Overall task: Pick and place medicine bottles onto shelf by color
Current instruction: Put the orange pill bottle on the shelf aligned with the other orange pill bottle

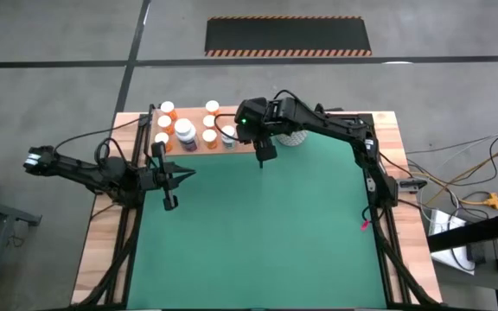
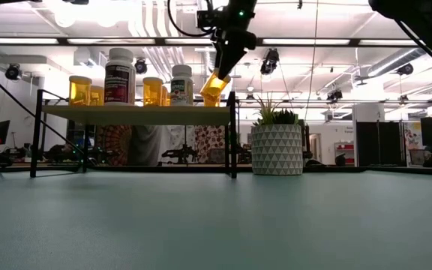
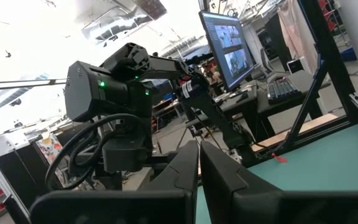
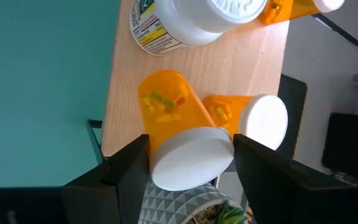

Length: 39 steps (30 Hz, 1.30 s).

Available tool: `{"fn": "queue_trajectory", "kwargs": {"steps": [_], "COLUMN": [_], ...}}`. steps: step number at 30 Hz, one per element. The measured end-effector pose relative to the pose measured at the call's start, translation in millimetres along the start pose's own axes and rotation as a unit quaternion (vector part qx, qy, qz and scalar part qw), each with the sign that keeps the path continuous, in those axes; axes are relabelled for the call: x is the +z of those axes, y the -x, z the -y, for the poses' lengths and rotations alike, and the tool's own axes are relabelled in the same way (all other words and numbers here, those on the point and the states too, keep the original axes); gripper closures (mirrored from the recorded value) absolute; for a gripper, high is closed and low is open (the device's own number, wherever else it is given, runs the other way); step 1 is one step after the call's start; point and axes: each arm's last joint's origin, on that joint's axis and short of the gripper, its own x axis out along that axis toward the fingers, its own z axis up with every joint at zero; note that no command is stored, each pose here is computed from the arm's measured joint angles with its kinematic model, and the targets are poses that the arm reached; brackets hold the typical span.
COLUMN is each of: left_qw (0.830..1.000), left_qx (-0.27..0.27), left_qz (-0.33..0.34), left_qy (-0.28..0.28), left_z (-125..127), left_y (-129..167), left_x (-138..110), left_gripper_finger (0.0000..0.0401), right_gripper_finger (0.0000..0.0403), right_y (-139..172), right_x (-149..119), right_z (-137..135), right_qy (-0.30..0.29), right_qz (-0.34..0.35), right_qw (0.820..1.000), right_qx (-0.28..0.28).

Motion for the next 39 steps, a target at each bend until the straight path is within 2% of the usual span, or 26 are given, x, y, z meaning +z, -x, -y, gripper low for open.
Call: {"fn": "queue_trajectory", "kwargs": {"steps": [3,8,12,22,28,33,39], "left_qw": [1.000,1.000,1.000,1.000,1.000,1.000,1.000], "left_qx": [0.000,0.000,0.000,0.000,0.000,0.000,0.000], "left_qz": [0.000,0.000,0.000,0.000,0.000,0.000,0.000], "left_qy": [0.000,0.000,0.000,0.000,0.000,0.000,0.000], "left_z": [0.0,0.0,0.0,0.1,0.1,0.1,0.1], "left_y": [0.0,0.0,0.0,-0.1,-0.1,-0.1,-0.1], "left_x": [0.0,0.0,0.0,-0.1,-0.1,-0.1,-0.1], "left_gripper_finger": [0.0401,0.0401,0.0401,0.0401,0.0401,0.0401,0.0401], "right_gripper_finger": [0.0189,0.0191,0.0189,0.0142,0.0138,0.0173,0.0284], "right_y": [0.0,0.3,0.1,-1.5,-0.6,6.5,6.4], "right_x": [0.0,0.6,0.7,-0.3,0.1,1.0,-5.2], "right_z": [0.0,-0.9,0.0,-0.1,0.2,0.9,13.2], "right_qy": [-0.008,0.019,0.006,-0.006,-0.007,-0.009,-0.046], "right_qz": [0.000,0.001,-0.005,-0.015,-0.014,-0.004,0.001], "right_qw": [1.000,1.000,1.000,1.000,1.000,1.000,0.998], "right_qx": [0.000,0.000,-0.013,-0.020,-0.021,-0.027,-0.041]}}
